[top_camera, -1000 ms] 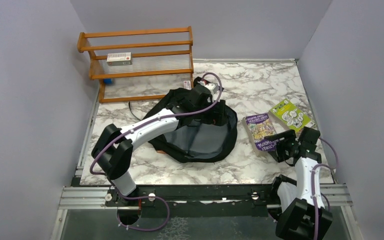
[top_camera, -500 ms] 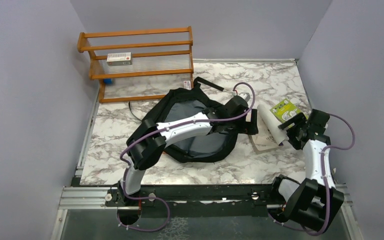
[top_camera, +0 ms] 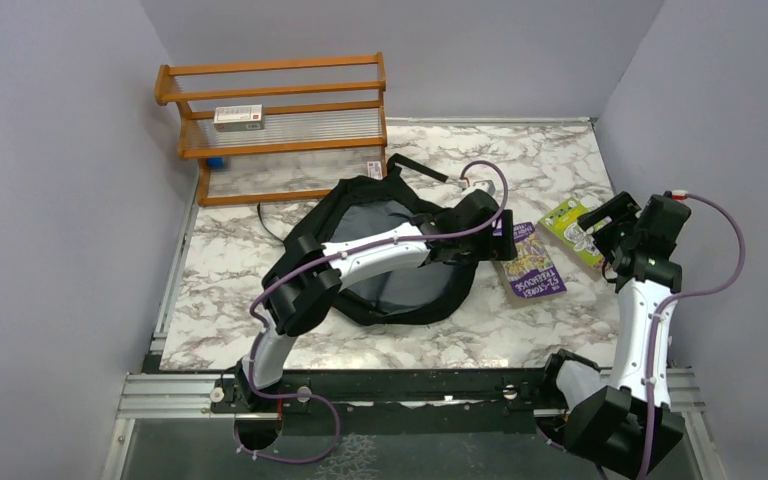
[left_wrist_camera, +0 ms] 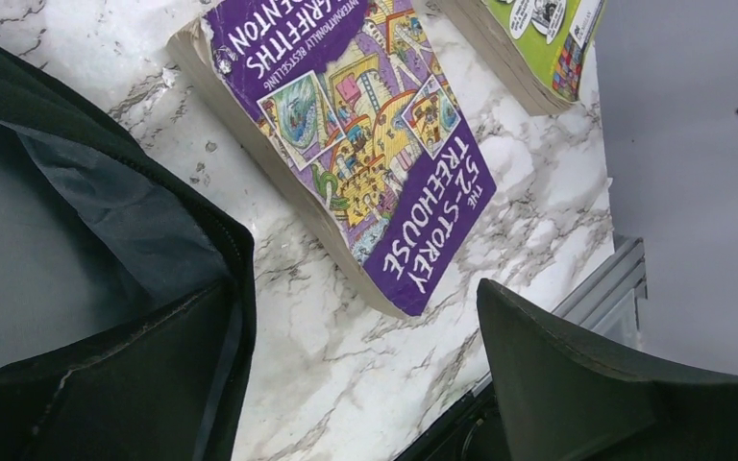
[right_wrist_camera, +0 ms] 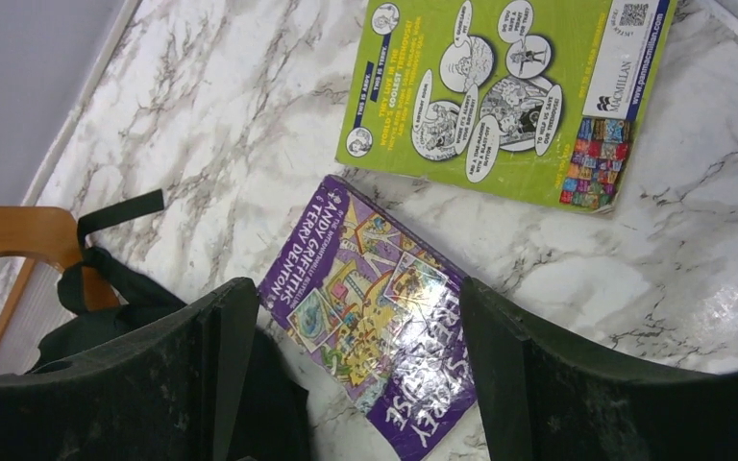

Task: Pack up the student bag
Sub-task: Pick up the book from the center of the board.

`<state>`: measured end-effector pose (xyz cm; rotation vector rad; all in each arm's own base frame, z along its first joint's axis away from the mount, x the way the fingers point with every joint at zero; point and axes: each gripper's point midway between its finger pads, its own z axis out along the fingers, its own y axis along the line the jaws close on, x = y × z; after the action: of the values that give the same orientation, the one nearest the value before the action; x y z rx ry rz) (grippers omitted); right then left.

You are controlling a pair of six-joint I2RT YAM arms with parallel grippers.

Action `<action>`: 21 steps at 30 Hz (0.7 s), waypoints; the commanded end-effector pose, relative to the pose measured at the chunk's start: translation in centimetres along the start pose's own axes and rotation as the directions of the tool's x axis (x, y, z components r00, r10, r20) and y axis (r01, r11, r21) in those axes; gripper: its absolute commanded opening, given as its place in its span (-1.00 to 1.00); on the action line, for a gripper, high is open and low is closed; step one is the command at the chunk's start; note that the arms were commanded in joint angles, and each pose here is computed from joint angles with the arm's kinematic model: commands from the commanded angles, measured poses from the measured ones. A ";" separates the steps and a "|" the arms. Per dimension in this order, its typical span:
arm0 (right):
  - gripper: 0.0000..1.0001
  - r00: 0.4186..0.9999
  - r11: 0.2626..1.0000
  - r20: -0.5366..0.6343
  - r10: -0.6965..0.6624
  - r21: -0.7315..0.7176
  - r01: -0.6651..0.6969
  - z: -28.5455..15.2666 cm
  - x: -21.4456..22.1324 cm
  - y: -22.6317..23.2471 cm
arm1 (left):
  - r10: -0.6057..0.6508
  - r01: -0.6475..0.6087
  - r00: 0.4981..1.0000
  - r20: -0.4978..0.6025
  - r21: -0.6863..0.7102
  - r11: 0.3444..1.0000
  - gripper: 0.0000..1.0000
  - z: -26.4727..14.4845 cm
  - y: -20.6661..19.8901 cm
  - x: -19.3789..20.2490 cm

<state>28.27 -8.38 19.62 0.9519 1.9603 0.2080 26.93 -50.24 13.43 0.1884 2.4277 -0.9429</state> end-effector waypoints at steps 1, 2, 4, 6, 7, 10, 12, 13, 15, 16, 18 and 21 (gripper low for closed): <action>0.63 1.000 1.000 -0.018 -0.022 0.010 0.022 0.1 -0.1 0.0 | 0.000 -0.004 0.997 0.077 0.060 0.998 0.96 -0.3 -2.7 -2.1; 0.63 0.999 0.999 -0.034 -0.031 -0.019 0.031 0.5 0.3 0.3 | 0.005 -0.010 0.997 0.079 0.064 0.998 0.96 -0.2 -2.8 -2.2; 0.63 0.997 0.997 -0.067 -0.033 -0.076 0.028 1.4 1.3 0.8 | 0.008 -0.013 0.998 0.067 0.073 0.997 0.96 0.1 -3.1 -2.1; 0.62 0.993 0.992 -0.108 -0.040 -0.122 0.027 2.3 2.5 1.1 | -0.002 -0.001 0.999 0.045 0.084 0.996 0.96 0.6 -3.3 -1.6; 0.62 0.990 0.992 -0.133 -0.039 -0.125 0.022 2.9 3.1 0.9 | -0.010 0.007 0.999 0.035 0.081 0.997 0.96 0.9 -3.2 -1.3; 0.63 0.982 0.991 -0.180 -0.047 -0.135 0.023 4.1 4.4 0.5 | -0.038 0.036 0.999 0.017 0.068 0.997 0.97 1.7 -2.7 -0.6; 0.63 0.978 0.991 -0.201 -0.054 -0.133 0.027 4.7 5.0 0.1 | -0.042 0.041 0.999 0.010 0.066 0.997 0.97 2.3 -2.8 -0.3; 0.63 0.976 0.991 -0.211 -0.057 -0.133 0.029 4.9 5.2 0.0 | -0.032 0.032 0.999 0.009 0.071 0.997 0.97 2.4 -3.1 -0.3; 0.63 0.971 0.990 -0.231 -0.064 -0.135 0.033 5.2 5.7 -0.2 | 0.004 -0.005 1.000 0.019 0.073 0.997 0.97 2.2 -4.1 -0.5; 0.63 0.970 0.990 -0.235 -0.065 -0.136 0.034 5.3 5.8 -0.2 | 0.028 -0.030 0.999 0.036 0.060 0.998 0.97 1.9 -4.4 -0.8; 0.63 0.970 0.990 -0.233 -0.066 -0.135 0.035 5.3 5.9 -0.4 | 0.087 -0.088 0.992 0.087 0.007 0.996 0.97 0.8 -4.2 -1.9; 0.63 0.974 0.991 -0.218 -0.068 -0.130 0.040 5.3 5.7 -0.4 | 0.172 -0.152 0.972 0.159 -0.130 0.980 0.97 -1.3 -2.5 -4.1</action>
<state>29.94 -5.93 11.84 0.8934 2.1816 0.4097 27.55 -53.15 12.99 0.2227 2.4032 -0.8970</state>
